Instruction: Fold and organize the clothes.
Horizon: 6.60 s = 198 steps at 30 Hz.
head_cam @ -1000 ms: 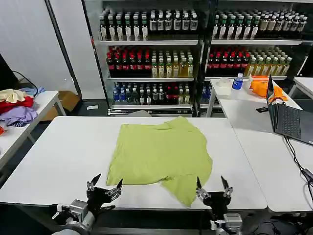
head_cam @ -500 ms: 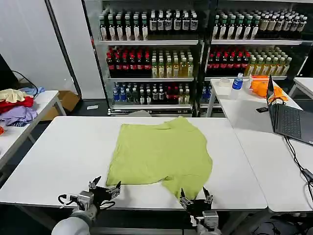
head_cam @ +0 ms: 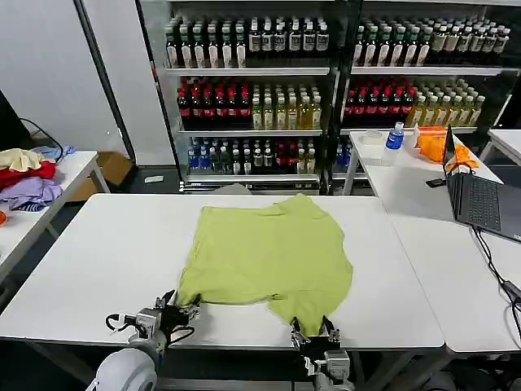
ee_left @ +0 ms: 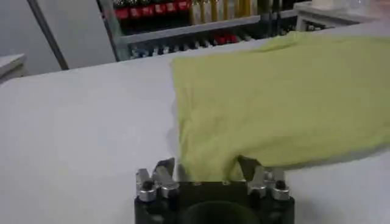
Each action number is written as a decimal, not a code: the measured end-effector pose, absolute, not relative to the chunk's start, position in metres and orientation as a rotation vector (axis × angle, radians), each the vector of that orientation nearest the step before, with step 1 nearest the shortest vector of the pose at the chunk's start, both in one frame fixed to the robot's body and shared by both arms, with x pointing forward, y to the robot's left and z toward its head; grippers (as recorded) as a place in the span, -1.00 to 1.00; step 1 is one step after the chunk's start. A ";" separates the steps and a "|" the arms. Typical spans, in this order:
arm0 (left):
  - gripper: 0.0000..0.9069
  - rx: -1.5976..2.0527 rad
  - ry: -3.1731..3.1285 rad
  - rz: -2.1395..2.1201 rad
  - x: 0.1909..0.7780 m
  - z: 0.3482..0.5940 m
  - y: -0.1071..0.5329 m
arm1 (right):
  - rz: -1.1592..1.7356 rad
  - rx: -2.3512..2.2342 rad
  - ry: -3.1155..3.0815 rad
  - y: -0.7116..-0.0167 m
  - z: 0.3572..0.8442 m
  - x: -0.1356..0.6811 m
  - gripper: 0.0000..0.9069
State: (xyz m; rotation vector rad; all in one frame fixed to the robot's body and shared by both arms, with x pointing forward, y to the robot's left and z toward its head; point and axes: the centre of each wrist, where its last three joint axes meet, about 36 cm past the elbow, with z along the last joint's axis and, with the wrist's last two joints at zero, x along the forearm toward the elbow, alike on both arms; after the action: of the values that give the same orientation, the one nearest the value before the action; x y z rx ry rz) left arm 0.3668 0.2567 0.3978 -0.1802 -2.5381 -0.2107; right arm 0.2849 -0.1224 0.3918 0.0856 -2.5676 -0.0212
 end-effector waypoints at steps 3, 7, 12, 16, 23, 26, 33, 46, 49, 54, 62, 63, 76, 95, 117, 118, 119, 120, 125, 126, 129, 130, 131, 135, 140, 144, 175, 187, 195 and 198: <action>-0.96 -0.182 -2.534 -0.198 0.367 0.398 0.258 | -0.024 0.086 -2.565 -0.123 0.392 0.283 -1.00; -0.96 -0.188 -2.528 -0.182 0.366 0.398 0.259 | -0.024 0.085 -2.564 -0.126 0.394 0.280 -1.00; -0.96 -0.208 -2.525 -0.165 0.360 0.403 0.260 | -0.021 0.089 -2.568 -0.131 0.399 0.273 -1.00; -0.96 -0.228 -2.528 -0.148 0.351 0.411 0.259 | -0.016 0.082 -2.585 -0.138 0.406 0.266 -1.00; -0.96 -0.265 -2.558 -0.126 0.334 0.433 0.257 | -0.008 0.064 -2.644 -0.155 0.429 0.253 -1.00; -0.96 -0.282 -2.572 -0.124 0.325 0.443 0.257 | -0.005 0.059 -2.671 -0.162 0.440 0.247 -1.00; -0.96 -0.317 -2.605 -0.101 0.313 0.457 0.254 | 0.028 0.045 -2.742 -0.179 0.458 0.247 -1.00; -0.96 -0.341 -2.633 -0.089 0.333 0.452 0.257 | 0.110 0.049 -2.820 -0.198 0.462 0.284 -1.00; -0.96 -0.338 -2.638 -0.088 0.343 0.450 0.258 | 0.129 0.048 -2.828 -0.201 0.460 0.298 -1.00; -0.96 -0.333 -2.650 -0.094 0.362 0.445 0.258 | 0.165 0.051 -2.844 -0.205 0.456 0.323 -1.00; -0.96 -0.308 -2.661 -0.115 0.390 0.437 0.256 | 0.205 0.056 -2.860 -0.206 0.447 0.360 -1.00; -0.96 -0.306 -2.663 -0.119 0.393 0.437 0.256 | 0.210 0.056 -2.862 -0.206 0.445 0.365 -1.00; -0.96 -0.251 -2.661 -0.149 0.421 0.420 0.251 | 0.258 0.041 -2.865 -0.200 0.424 0.408 -1.00; 1.00 -0.249 -2.688 -0.107 0.430 0.416 0.240 | 0.370 0.026 -2.853 -0.197 0.404 0.420 1.00; 0.96 -0.157 -2.633 -0.085 0.415 0.403 0.253 | 0.142 -0.113 -2.723 -0.228 0.403 0.397 1.00; 0.51 -0.154 -2.630 -0.086 0.415 0.401 0.253 | 0.129 -0.114 -2.715 -0.228 0.403 0.398 1.00; 0.29 -0.150 -2.626 -0.088 0.415 0.400 0.253 | 0.116 -0.113 -2.708 -0.229 0.402 0.399 1.00; -0.13 -0.146 -2.623 -0.090 0.416 0.399 0.253 | 0.100 -0.112 -2.699 -0.229 0.401 0.400 0.53; -0.80 -0.135 -2.607 -0.102 0.417 0.392 0.252 | 0.042 -0.095 -2.661 -0.228 0.397 0.406 -0.89; -0.84 -0.132 -2.604 -0.104 0.417 0.391 0.253 | 0.034 -0.090 -2.653 -0.227 0.396 0.406 -1.00; -0.91 -0.128 -2.598 -0.108 0.417 0.388 0.254 | 0.012 -0.075 -2.637 -0.225 0.392 0.407 -1.00; -0.91 -0.129 -2.596 -0.108 0.416 0.387 0.254 | 0.005 -0.069 -2.634 -0.224 0.392 0.407 -1.00; -0.91 -0.130 -2.593 -0.109 0.416 0.387 0.254 | -0.001 -0.065 -2.632 -0.223 0.392 0.407 -1.00; -0.91 -0.132 -2.580 -0.124 0.414 0.383 0.256 | -0.021 -0.052 -2.628 -0.219 0.392 0.408 -1.00; -0.91 -0.139 -2.566 -0.131 0.411 0.380 0.257 | -0.033 -0.042 -2.625 -0.216 0.391 0.406 -1.00; -0.91 -0.138 -2.560 -0.133 0.409 0.380 0.259 | -0.033 -0.040 -2.626 -0.216 0.393 0.402 -1.00; 1.00 -0.191 -2.550 -0.236 0.323 0.421 0.267 | 0.125 -0.051 -2.663 -0.228 0.444 0.282 1.00; 1.00 -0.140 -2.628 -0.270 0.331 0.452 0.280 | 0.152 -0.067 -2.749 -0.239 0.464 0.307 1.00; 1.00 -0.108 -2.666 -0.205 0.379 0.452 0.283 | 0.098 -0.061 -2.774 -0.234 0.450 0.382 1.00; 1.00 -0.105 -2.667 -0.191 0.404 0.448 0.281 | 0.082 -0.055 -2.775 -0.231 0.446 0.416 1.00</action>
State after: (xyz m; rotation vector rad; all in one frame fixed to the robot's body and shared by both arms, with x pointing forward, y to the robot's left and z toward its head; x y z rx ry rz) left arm 0.4043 0.2811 0.4480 -0.1055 -2.6666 -0.1915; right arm 0.4165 -0.2314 0.4459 -0.0555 -2.7755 0.0817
